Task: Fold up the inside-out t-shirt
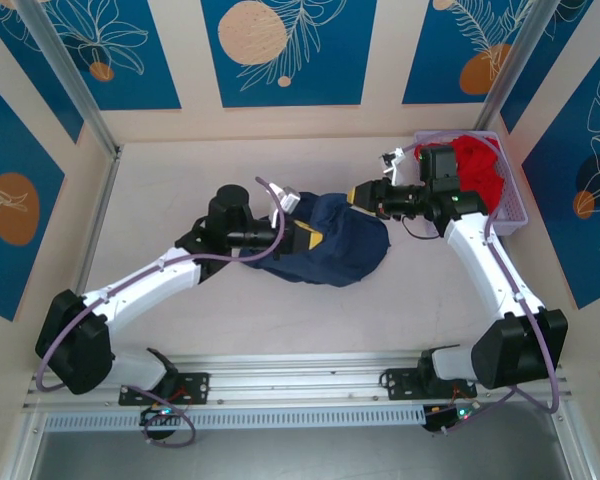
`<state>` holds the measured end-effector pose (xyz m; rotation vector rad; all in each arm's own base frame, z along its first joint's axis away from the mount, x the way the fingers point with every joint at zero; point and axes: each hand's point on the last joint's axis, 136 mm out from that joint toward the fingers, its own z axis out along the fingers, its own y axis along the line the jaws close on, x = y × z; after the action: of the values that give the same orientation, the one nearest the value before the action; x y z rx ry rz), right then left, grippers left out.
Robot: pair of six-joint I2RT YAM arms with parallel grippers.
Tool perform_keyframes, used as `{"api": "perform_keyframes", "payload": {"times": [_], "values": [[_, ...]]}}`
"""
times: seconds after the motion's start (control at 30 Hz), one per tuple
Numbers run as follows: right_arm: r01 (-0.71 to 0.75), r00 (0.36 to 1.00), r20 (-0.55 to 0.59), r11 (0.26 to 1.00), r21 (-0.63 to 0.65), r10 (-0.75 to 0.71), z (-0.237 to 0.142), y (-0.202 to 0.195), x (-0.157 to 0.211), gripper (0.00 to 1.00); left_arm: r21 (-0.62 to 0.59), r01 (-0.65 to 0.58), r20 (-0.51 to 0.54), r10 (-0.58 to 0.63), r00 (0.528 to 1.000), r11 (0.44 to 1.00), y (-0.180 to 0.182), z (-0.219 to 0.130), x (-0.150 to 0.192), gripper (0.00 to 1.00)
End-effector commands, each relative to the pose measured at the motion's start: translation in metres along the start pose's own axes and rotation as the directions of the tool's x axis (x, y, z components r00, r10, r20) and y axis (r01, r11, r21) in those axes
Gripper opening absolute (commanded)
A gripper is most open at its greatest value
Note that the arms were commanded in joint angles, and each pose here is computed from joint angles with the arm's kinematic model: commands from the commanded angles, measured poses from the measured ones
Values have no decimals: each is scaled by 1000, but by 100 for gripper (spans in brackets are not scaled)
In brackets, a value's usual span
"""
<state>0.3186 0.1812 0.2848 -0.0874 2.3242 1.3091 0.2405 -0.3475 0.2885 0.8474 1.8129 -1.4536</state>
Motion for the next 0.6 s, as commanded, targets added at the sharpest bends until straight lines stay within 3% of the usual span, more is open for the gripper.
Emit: {"api": "perform_keyframes", "payload": {"times": [0.0, 0.27, 0.57], "values": [[65, 998, -14, 997, -38, -65, -12, 15, 14, 34, -55, 11, 83, -7, 997, 998, 8, -6, -18, 0], [177, 981, -43, 968, -178, -187, -6, 44, 51, 38, -91, 34, 91, -25, 996, 995, 15, -6, -20, 0], [241, 963, -89, 962, -128, -253, 16, 54, 45, 36, -95, 30, 79, -23, 997, 995, 16, -7, -16, 0]]}}
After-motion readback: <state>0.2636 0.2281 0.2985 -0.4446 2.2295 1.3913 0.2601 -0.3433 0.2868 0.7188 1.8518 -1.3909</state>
